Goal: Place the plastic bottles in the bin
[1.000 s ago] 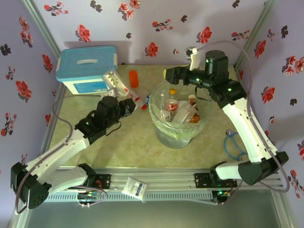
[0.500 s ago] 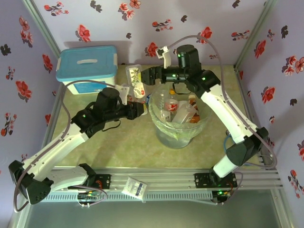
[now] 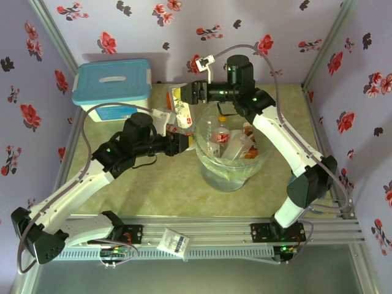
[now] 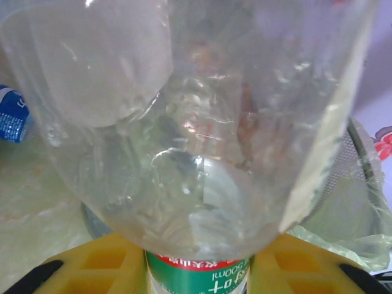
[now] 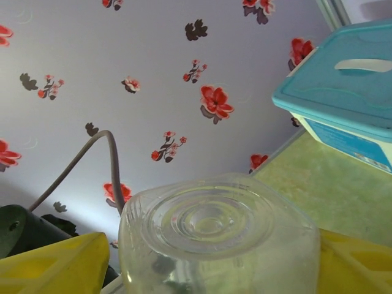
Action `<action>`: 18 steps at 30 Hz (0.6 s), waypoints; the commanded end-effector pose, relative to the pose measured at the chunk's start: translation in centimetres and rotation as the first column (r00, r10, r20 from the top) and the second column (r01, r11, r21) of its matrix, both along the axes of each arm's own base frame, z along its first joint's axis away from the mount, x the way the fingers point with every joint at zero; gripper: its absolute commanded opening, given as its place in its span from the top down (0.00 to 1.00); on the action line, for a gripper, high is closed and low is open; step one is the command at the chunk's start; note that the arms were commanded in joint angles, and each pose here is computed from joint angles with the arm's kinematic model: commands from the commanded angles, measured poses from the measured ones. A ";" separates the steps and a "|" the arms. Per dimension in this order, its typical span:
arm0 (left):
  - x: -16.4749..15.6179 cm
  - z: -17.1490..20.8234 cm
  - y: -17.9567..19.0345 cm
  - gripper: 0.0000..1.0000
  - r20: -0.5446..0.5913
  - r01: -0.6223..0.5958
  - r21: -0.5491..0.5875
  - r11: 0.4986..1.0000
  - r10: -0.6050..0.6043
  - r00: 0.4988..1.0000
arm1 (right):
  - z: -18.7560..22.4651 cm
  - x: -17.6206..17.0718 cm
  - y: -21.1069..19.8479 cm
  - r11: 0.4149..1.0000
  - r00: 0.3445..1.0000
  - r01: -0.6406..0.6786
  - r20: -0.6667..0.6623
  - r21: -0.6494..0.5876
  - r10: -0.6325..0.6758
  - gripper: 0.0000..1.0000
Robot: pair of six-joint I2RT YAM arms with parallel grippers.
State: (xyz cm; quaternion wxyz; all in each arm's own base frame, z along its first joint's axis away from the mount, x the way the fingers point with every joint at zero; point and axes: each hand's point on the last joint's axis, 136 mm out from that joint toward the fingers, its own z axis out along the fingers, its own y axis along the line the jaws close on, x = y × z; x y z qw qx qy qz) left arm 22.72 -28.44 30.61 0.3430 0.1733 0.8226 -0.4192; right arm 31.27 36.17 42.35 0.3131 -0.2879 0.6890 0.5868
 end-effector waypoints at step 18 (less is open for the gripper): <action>0.6 1.3 1.3 0.15 0.063 -0.054 -0.021 0.998 0.055 0.997 | 3.8 1.0 -0.6 0.992 0.998 0.018 0.064 0.122 -0.026 0.45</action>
